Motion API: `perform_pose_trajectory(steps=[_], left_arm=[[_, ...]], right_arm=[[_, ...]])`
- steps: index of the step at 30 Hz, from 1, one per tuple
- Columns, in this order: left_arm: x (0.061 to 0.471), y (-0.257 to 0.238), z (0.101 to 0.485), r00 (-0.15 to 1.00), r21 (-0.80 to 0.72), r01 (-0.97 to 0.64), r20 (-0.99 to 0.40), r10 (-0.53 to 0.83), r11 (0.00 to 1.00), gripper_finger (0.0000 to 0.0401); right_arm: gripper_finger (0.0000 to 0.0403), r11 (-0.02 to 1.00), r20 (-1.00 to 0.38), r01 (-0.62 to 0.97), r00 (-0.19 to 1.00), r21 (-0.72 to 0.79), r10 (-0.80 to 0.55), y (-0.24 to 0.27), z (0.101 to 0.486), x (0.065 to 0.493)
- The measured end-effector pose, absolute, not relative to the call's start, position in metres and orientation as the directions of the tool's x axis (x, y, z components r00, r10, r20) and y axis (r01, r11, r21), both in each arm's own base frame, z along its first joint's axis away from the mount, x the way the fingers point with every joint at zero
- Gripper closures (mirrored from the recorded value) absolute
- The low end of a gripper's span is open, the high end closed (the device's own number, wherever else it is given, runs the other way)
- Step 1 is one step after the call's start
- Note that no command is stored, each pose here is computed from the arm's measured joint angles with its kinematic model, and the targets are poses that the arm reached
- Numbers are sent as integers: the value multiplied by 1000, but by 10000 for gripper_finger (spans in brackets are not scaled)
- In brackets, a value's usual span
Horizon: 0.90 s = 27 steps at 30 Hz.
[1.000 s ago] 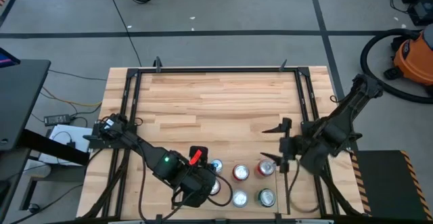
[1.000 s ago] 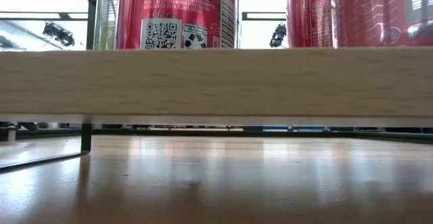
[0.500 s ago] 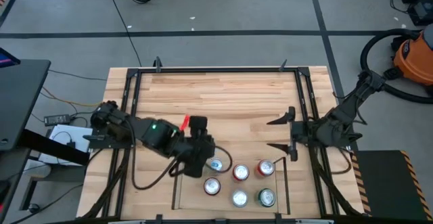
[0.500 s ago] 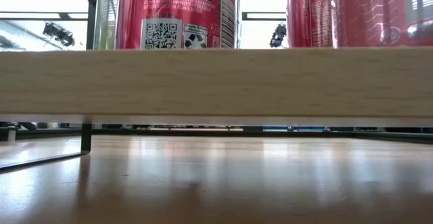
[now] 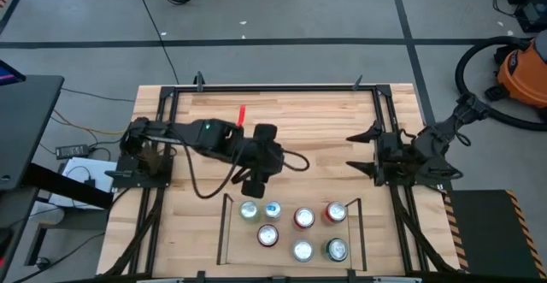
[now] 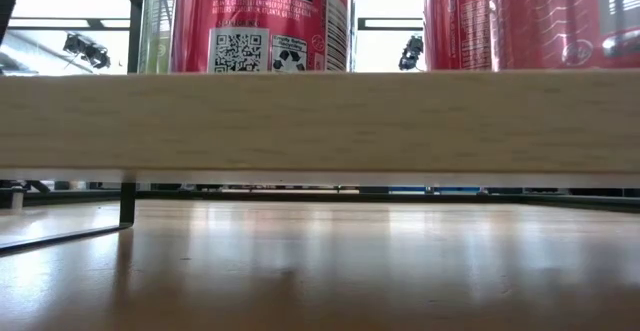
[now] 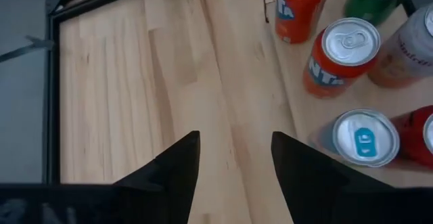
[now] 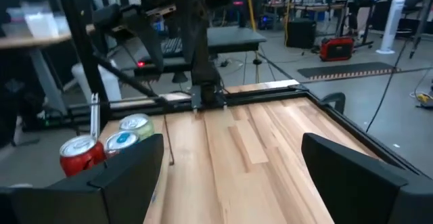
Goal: Place canned beverage on shelf
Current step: Return to Home Position
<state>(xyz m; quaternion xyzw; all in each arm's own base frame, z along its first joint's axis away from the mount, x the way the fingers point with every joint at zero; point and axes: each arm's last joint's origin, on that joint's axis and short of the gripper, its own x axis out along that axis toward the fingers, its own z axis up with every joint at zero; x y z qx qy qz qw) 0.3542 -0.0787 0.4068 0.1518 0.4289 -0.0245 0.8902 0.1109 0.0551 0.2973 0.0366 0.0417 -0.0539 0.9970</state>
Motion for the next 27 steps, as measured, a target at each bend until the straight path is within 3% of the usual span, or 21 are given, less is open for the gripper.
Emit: perform_pose_trajectory(steps=[11,16,24,27], left_arm=[[358,-70,407,634,242,236,-772,40,941,208],[357,-86,381,607,214,264,-794,11,940,208],[312,-108,361,585,201,205,-810,45,958,208],[292,-104,363,665,185,157,-746,35,970,208]], right_arm=[[41,979,-35,138,990,151,-135,45,296,99],[41,973,-43,133,991,187,-127,47,295,100],[41,989,-27,108,994,103,-106,44,297,96],[41,993,0,75,997,87,-75,41,300,90]])
